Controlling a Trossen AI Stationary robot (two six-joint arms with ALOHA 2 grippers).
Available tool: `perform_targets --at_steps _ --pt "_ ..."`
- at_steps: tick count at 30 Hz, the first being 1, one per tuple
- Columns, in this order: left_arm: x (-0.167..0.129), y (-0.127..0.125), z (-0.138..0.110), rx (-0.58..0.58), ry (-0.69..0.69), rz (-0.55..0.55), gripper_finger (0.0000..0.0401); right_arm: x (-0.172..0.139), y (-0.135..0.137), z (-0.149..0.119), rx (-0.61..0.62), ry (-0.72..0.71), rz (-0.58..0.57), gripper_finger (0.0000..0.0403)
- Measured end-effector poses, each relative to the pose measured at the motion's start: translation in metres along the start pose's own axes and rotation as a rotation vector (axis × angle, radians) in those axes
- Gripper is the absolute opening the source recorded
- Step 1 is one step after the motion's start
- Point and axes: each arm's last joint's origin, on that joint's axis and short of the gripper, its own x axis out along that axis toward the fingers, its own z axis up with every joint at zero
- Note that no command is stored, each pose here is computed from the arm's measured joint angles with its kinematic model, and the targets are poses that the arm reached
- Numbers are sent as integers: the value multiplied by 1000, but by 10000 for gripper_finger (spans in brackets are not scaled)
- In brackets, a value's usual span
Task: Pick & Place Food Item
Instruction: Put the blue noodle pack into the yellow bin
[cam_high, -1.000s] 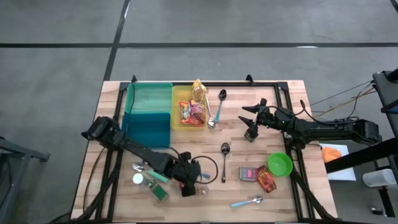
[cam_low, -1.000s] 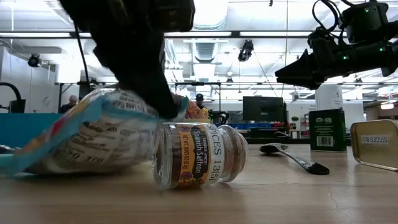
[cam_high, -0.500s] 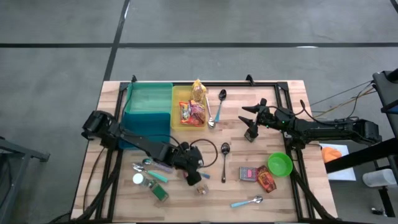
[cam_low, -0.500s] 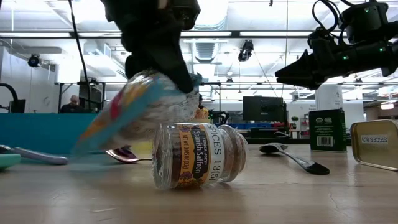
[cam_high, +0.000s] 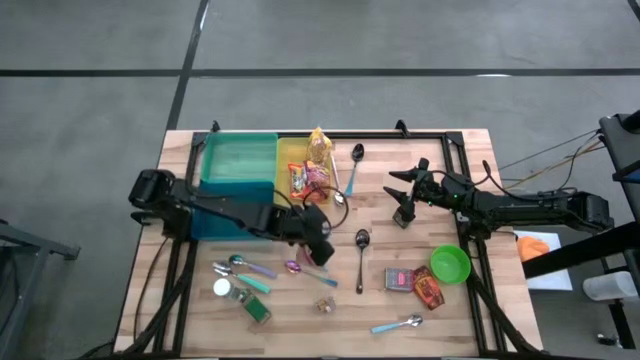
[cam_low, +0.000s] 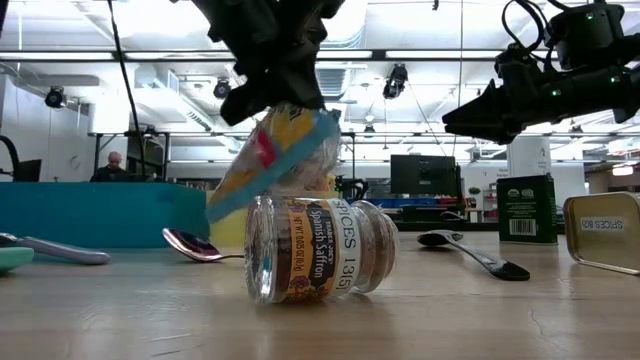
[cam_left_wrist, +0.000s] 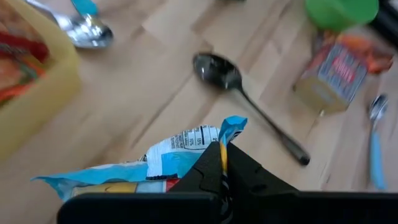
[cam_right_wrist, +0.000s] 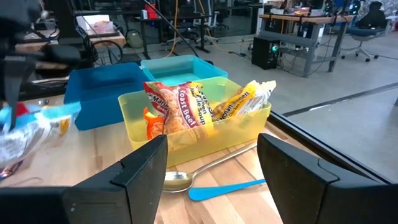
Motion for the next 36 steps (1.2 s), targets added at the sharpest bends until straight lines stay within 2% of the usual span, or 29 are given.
perform_targets --at_steps 10,13,17,21,28,36 --pt "-38 24 38 -145 -160 15 6 0 0 0 0 0 0 246" --pt "-55 32 45 -152 -236 91 6 0 0 0 0 0 0 247" --pt "-77 39 51 -184 -403 210 6 0 0 0 0 0 0 246" --pt "-90 47 59 -202 -508 292 6 0 0 0 0 0 0 246" --pt "-83 74 76 -172 -519 419 6 0 0 0 0 0 0 246" --pt "-62 109 80 -164 -434 506 6 0 0 0 0 0 0 246"
